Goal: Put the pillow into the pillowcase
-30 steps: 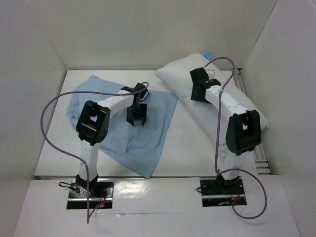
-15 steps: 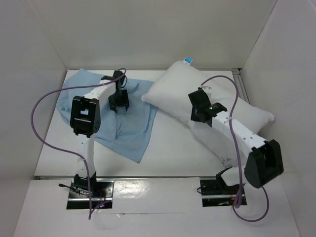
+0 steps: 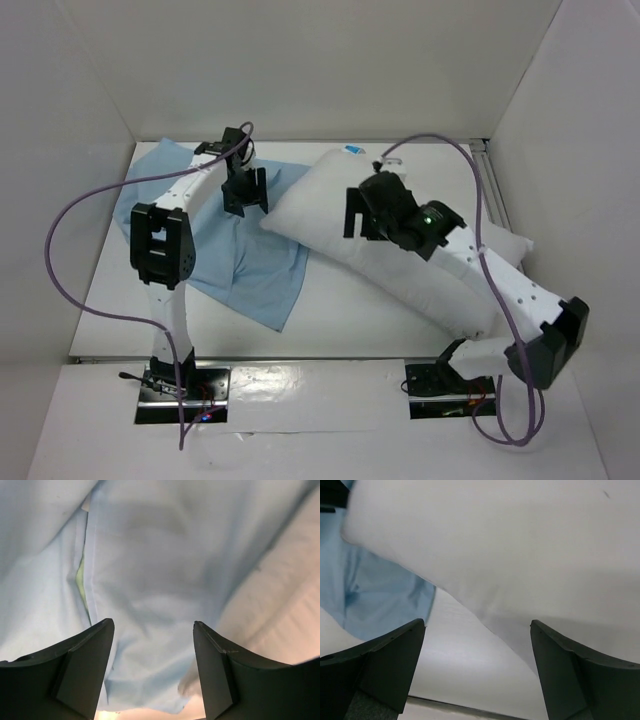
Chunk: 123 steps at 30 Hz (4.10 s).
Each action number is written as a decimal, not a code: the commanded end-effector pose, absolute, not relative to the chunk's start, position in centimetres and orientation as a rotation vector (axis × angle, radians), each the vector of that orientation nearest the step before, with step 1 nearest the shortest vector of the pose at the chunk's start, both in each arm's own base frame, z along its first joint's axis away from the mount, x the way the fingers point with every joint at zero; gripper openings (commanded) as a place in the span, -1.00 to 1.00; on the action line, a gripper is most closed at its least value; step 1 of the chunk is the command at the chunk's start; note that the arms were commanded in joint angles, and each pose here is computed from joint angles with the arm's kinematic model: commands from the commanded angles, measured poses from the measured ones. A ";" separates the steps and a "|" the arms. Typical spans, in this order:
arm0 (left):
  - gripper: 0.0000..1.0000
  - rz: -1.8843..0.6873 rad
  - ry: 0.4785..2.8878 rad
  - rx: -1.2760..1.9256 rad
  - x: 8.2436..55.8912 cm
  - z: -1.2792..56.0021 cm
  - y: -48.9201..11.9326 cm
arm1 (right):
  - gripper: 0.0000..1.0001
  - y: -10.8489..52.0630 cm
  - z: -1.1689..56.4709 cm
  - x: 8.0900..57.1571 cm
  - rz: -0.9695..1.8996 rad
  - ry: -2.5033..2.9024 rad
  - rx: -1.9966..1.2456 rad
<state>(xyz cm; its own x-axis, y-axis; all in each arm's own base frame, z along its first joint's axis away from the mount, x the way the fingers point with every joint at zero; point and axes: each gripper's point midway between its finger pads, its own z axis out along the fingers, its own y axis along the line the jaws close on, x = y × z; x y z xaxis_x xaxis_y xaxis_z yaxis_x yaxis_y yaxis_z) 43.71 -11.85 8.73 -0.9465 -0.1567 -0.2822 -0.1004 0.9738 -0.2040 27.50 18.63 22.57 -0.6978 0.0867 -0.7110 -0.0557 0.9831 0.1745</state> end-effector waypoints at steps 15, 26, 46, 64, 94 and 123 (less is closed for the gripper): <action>0.55 -0.175 2.690 -0.288 41.0 15.1 -8.0 | 0.17 30.5 11.0 44.4 0.156 2.488 0.078; 0.15 0.121 2.731 -0.450 41.1 10.5 -4.3 | -1.00 24.3 15.8 33.3 0.182 2.446 0.010; -0.13 0.201 2.805 -0.487 44.0 3.3 -4.3 | -1.00 23.7 15.0 26.4 0.204 2.516 0.030; -1.00 -0.137 2.565 -0.358 42.8 18.5 -6.6 | -0.77 24.6 13.5 20.4 0.191 2.585 -0.261; -1.00 -0.367 2.510 -0.222 38.3 24.9 -8.9 | -1.00 32.7 24.4 29.2 0.345 2.204 -0.356; -1.00 -0.501 2.518 -0.137 33.0 27.0 -10.1 | -1.00 43.3 25.7 33.6 0.350 1.998 -0.691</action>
<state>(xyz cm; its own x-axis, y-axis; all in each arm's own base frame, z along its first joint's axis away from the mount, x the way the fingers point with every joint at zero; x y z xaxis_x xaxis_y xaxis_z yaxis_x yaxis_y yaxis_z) 33.95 -9.93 25.68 -0.8423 -0.2156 -0.4940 -0.0254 0.9314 -0.3631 30.40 41.83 20.44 -0.4945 -0.4328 -0.7537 -0.6150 0.7871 -0.0485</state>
